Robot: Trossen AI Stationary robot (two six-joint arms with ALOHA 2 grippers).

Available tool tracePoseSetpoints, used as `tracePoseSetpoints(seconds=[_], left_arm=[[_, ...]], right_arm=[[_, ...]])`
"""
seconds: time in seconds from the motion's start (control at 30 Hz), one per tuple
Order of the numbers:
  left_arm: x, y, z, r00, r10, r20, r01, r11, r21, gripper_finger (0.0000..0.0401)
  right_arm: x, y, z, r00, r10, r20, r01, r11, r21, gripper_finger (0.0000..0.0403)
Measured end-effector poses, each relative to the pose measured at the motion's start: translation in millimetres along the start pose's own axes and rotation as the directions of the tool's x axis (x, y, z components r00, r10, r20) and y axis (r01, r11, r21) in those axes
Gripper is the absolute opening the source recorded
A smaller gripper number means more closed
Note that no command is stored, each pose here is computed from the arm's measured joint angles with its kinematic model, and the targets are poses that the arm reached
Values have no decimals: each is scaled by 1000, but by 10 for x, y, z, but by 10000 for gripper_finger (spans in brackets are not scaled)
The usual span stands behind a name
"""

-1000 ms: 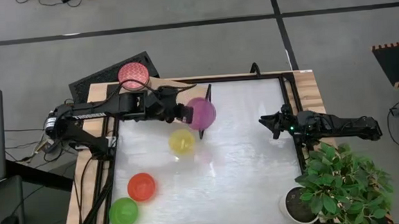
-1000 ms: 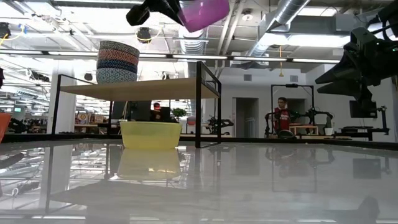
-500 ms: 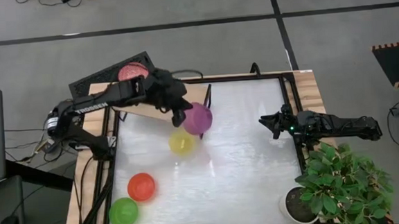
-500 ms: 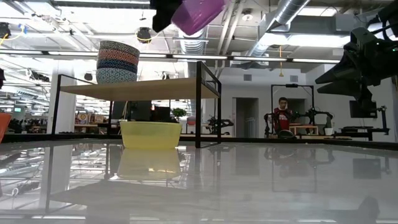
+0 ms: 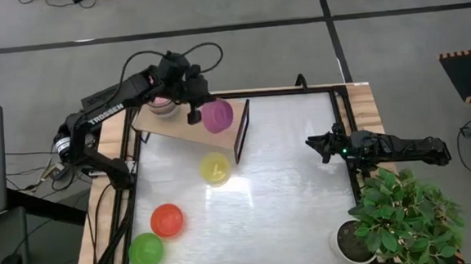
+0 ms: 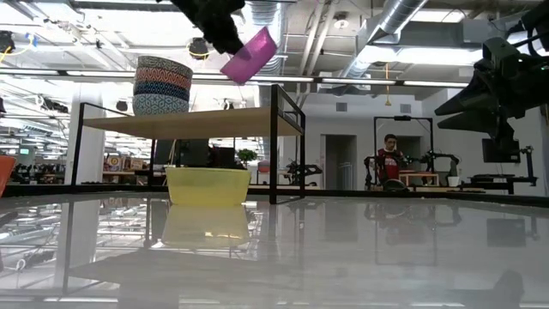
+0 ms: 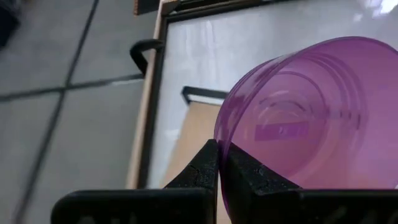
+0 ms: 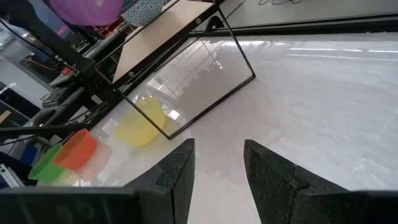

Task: Place and stack bowls onto a shelf
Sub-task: Put the purple bowl on the shelf

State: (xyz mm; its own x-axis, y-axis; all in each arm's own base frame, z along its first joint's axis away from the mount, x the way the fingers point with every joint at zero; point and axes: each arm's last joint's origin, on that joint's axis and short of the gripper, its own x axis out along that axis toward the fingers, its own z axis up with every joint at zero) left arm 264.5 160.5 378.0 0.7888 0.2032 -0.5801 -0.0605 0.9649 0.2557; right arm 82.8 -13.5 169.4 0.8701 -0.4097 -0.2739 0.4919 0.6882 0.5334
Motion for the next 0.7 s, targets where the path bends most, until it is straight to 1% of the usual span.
tracePoseSetpoints(seconds=[0.07,0.2,0.27,0.4,0.53,0.63,0.7], left_arm=[[-13,45,-24,1000,14,-5,-13,997,78,0],[-11,100,-59,998,61,-34,-53,981,188,0],[20,105,-76,997,64,-53,-51,975,216,0],[130,79,-123,995,25,-100,3,964,266,0],[265,28,-176,986,-10,-167,57,959,277,0],[284,-19,-163,982,-7,-188,63,954,295,0],[248,-42,-140,975,-8,-220,78,948,310,0]], right_arm=[[0,-1,-1,1000,-1,1,1,1000,0,164],[0,-7,7,999,-26,23,26,1000,2,164],[1,-15,9,998,-46,37,45,999,3,164],[2,-25,11,995,-76,61,76,997,4,164],[2,-27,13,994,-82,66,82,997,4,164],[2,-27,14,994,-82,67,81,997,19,164],[2,-27,13,994,-81,67,80,996,27,164]])
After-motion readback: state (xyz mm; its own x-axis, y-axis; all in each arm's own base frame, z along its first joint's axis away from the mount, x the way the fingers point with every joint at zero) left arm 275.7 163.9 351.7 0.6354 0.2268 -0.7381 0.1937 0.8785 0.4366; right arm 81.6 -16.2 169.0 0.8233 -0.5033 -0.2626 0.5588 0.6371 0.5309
